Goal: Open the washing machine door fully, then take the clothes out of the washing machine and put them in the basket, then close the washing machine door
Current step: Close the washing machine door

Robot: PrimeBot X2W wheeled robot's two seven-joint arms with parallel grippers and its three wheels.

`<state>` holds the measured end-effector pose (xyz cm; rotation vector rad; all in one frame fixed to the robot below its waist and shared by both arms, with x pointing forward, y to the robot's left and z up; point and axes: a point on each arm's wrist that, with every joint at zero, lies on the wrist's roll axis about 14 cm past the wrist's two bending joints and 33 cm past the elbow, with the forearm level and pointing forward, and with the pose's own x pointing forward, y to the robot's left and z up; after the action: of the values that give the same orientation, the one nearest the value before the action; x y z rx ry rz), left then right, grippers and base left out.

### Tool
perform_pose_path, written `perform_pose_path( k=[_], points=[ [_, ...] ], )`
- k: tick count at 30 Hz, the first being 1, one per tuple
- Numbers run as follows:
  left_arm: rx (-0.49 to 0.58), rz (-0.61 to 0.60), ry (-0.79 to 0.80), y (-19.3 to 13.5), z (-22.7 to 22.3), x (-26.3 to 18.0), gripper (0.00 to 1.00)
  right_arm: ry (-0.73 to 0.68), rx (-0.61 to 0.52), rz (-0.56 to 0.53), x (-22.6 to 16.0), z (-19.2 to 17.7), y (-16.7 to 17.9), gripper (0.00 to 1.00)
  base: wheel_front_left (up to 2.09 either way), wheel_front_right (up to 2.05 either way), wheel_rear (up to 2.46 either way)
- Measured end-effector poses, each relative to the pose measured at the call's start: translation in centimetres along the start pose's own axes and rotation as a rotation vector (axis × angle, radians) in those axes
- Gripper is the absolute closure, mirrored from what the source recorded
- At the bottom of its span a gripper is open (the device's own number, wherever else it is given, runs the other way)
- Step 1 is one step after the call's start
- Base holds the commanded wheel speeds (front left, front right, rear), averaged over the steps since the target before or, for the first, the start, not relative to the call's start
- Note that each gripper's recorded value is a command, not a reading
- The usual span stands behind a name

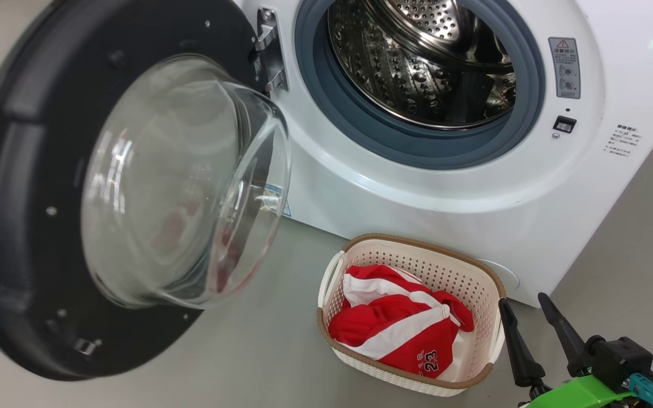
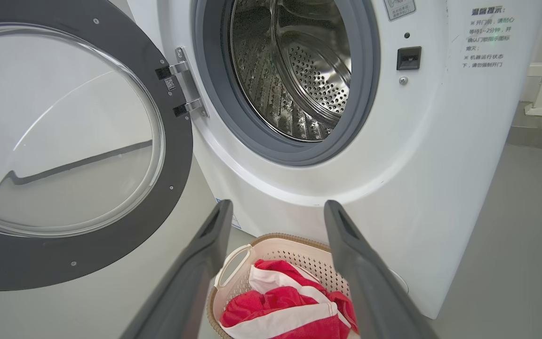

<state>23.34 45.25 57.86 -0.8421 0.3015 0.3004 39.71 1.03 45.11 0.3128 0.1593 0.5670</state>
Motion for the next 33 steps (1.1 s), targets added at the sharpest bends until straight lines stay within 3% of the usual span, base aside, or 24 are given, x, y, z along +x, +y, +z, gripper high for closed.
perform_pose_path(
  k=[22, 33],
  points=[
    [0.162, -0.320, 0.190, -9.7, -5.3, 0.5, 1.00, -0.008, -0.002, -0.037, -1.2, 0.3, -0.8, 0.00, 0.00, 0.00, 0.00],
    [0.172, -0.493, 0.253, -15.3, -8.8, 2.5, 1.00, -0.014, 0.004, -0.067, -1.6, 0.4, -1.7, 0.00, 0.00, 0.00, 0.00]
  ],
)
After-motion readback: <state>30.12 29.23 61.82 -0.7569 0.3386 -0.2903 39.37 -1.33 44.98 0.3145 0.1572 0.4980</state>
